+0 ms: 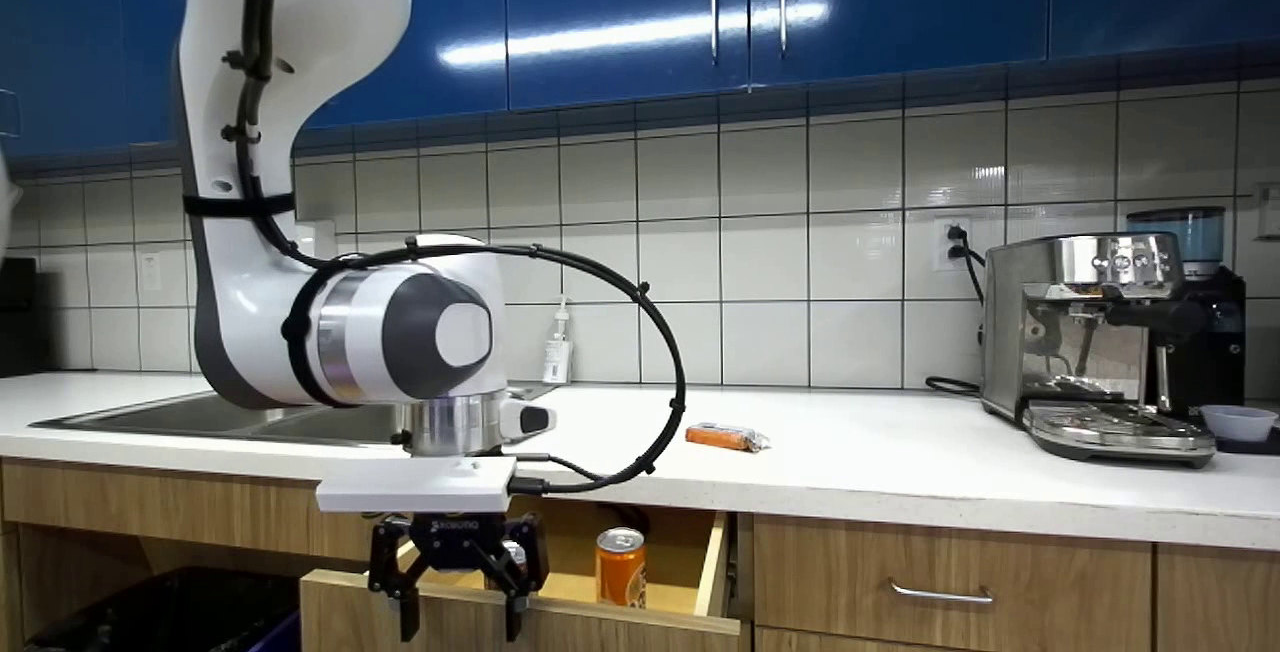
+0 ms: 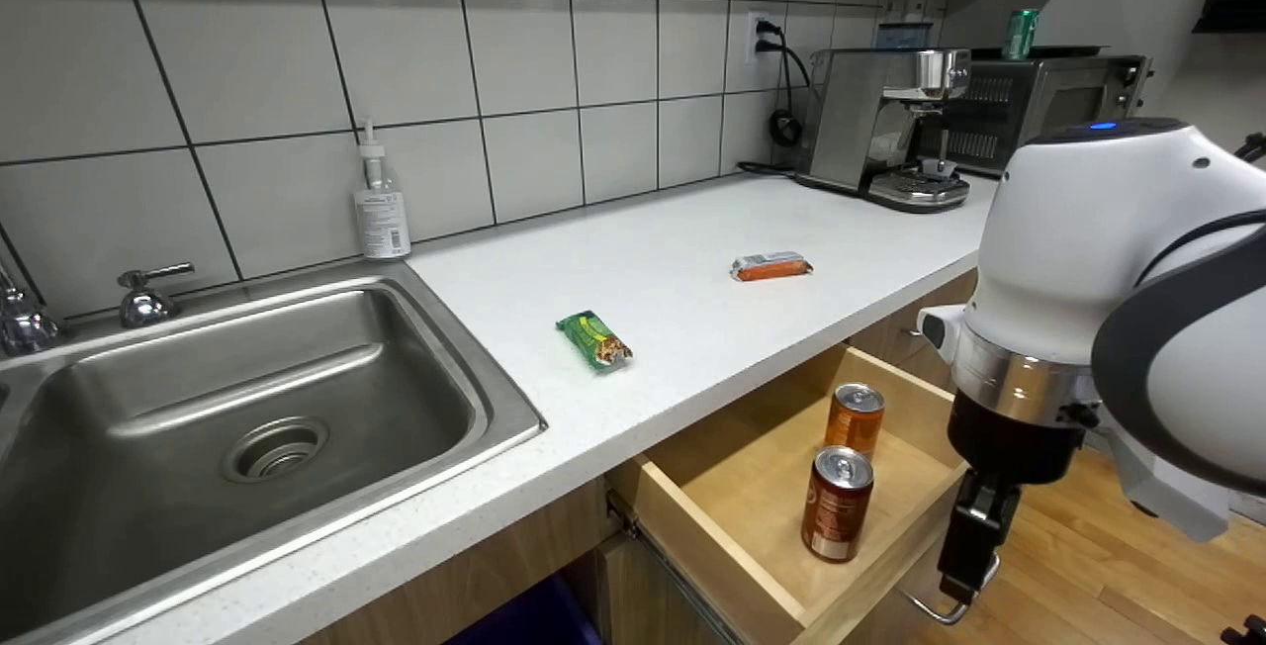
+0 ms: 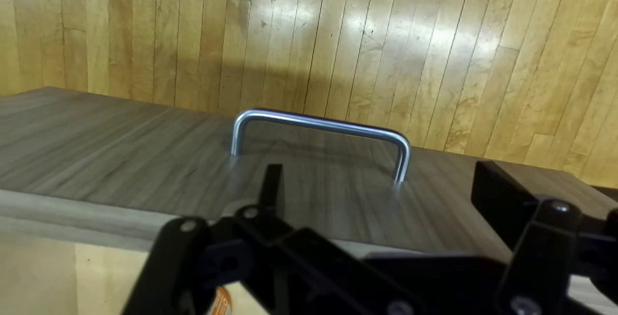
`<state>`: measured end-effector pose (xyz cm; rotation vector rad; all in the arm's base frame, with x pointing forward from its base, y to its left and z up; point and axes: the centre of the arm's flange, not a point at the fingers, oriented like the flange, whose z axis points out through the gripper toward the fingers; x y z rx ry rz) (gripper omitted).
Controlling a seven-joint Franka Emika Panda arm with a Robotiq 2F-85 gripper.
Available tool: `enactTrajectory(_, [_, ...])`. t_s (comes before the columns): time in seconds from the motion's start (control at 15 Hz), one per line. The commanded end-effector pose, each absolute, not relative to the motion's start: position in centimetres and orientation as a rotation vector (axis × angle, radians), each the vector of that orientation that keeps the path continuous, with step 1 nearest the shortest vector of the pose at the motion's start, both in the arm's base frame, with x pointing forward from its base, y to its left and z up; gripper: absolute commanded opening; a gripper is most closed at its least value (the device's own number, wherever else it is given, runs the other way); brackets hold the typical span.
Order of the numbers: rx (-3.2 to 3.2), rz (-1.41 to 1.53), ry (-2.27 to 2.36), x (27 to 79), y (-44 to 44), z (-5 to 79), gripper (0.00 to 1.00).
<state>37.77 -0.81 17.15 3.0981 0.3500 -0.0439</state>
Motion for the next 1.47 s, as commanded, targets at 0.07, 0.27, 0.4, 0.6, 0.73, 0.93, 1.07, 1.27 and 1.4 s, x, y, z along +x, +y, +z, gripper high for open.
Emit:
enactTrajectory(0.07, [3.093,0.045,0.211,35.8,-1.3,17.8,1.00])
enactTrajectory(0.27, [3.093,0.071,0.168,36.2,-1.4,17.9,1.00])
enactTrajectory(0.4, [3.093,0.080,0.147,36.4,-1.6,18.0,1.00])
enactTrajectory(0.6, [3.090,0.079,0.141,36.7,-2.0,18.1,1.00])
enactTrajectory(0.73, [3.092,0.076,0.140,37.0,-2.2,18.1,1.00])
enactTrajectory(0.93, [3.093,0.081,0.135,37.3,-2.4,18.3,1.00])
enactTrajectory(1.07, [3.091,0.084,0.132,37.5,-2.5,18.3,1.00])
enactTrajectory(1.27, [3.087,0.089,0.127,38.0,-2.7,18.4,1.00])
enactTrajectory(1.4, [3.082,0.094,0.123,38.4,-3.0,18.6,1.00])
